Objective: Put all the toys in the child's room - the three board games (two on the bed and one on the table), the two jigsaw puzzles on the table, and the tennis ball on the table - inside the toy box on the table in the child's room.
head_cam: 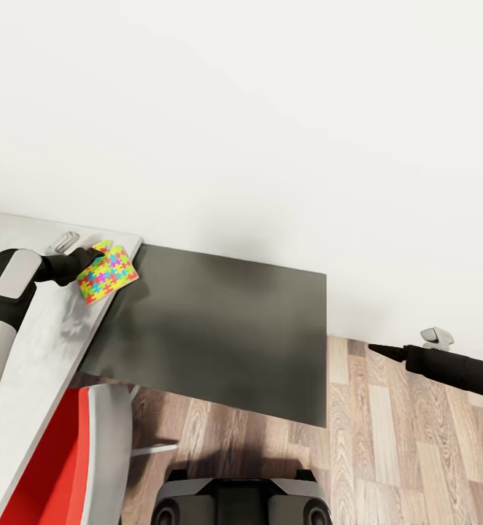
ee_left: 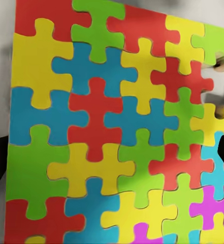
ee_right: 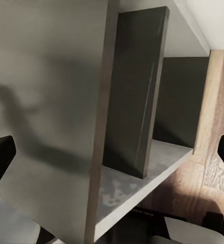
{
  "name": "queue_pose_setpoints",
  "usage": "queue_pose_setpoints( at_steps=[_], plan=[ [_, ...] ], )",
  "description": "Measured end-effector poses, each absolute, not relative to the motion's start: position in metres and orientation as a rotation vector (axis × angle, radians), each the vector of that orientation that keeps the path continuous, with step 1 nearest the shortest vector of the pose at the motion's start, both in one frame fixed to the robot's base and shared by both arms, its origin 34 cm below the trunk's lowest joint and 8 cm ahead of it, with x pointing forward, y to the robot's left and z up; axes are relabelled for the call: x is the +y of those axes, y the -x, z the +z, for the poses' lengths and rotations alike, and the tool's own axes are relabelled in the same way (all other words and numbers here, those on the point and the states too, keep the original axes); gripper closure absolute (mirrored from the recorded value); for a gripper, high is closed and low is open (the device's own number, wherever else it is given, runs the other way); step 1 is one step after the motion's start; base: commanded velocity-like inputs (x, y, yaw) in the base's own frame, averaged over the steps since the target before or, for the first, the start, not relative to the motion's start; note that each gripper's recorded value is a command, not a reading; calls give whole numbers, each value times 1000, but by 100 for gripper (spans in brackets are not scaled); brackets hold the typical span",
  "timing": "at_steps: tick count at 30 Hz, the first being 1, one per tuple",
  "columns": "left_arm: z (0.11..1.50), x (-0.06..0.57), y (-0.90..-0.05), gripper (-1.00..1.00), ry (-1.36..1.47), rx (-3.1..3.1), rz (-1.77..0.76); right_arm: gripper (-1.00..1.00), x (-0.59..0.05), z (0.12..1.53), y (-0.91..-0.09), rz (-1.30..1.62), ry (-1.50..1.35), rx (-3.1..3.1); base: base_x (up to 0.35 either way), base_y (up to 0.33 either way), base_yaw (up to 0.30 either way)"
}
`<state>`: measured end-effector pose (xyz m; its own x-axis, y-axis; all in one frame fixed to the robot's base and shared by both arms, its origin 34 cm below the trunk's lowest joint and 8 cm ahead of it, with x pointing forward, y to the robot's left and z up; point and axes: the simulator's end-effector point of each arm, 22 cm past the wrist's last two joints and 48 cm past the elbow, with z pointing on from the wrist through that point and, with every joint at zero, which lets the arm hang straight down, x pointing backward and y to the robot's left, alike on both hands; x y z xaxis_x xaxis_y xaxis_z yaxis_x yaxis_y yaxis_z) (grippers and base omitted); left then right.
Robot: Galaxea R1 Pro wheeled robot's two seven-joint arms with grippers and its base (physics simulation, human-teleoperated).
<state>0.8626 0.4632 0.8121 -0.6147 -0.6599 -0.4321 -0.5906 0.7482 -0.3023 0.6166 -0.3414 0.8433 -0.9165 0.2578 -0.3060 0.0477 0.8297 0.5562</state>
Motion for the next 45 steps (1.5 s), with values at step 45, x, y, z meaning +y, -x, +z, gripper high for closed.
queue_pose_setpoints(
  at_steps=[45],
  plan=[
    [812, 464, -862, -100, 945, 2417, -180, -100, -340, 843, -616, 791, -229, 2640, 0, 0, -33]
  ],
)
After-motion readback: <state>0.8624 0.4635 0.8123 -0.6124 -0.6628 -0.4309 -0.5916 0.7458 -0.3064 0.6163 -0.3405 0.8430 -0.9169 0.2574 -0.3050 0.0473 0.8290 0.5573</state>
